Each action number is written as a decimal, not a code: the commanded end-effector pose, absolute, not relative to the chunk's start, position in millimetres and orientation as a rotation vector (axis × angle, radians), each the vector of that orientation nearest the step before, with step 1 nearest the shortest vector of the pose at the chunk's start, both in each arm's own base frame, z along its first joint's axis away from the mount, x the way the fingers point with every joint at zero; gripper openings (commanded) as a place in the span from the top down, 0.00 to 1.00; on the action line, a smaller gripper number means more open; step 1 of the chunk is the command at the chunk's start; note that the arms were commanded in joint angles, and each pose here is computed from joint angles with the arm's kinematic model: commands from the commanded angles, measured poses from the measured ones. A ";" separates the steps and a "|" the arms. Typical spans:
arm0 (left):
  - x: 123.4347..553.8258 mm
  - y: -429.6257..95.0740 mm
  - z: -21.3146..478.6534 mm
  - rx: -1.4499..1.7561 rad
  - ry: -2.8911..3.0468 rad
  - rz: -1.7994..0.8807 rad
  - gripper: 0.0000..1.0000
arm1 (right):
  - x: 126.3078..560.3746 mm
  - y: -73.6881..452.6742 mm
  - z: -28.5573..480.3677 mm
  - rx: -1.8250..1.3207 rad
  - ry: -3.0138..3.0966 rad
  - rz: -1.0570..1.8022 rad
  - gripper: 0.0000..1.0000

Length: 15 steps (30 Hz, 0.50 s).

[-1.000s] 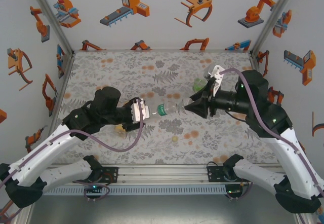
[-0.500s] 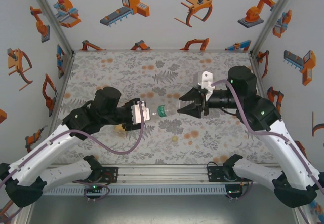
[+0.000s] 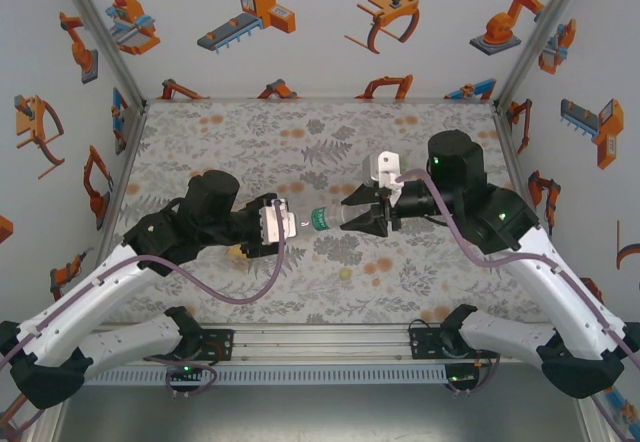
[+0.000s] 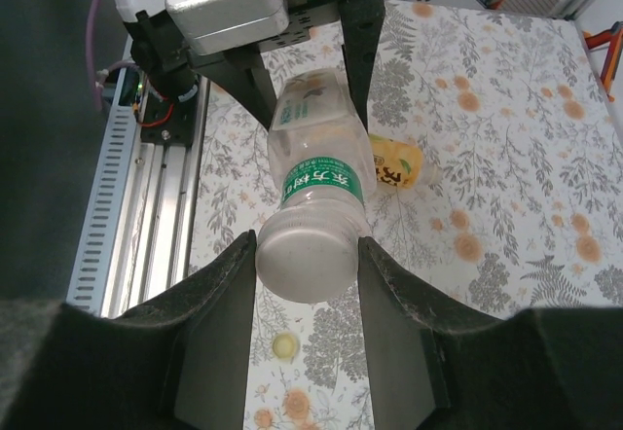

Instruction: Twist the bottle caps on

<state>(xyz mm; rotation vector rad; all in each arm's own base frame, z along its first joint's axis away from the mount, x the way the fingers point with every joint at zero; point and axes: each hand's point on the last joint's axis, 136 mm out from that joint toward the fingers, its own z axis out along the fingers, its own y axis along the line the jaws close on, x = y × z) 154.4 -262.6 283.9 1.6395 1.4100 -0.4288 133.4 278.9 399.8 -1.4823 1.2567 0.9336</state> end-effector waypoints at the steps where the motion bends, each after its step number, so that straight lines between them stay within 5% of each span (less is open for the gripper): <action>1: 148.7 -265.6 302.7 1.637 1.340 -0.446 1.00 | 134.9 279.5 394.6 -1.506 1.255 0.882 0.96; 15: 138.8 -267.0 306.0 1.647 1.311 -0.503 1.00 | 129.7 283.4 391.4 -1.549 1.233 0.864 0.97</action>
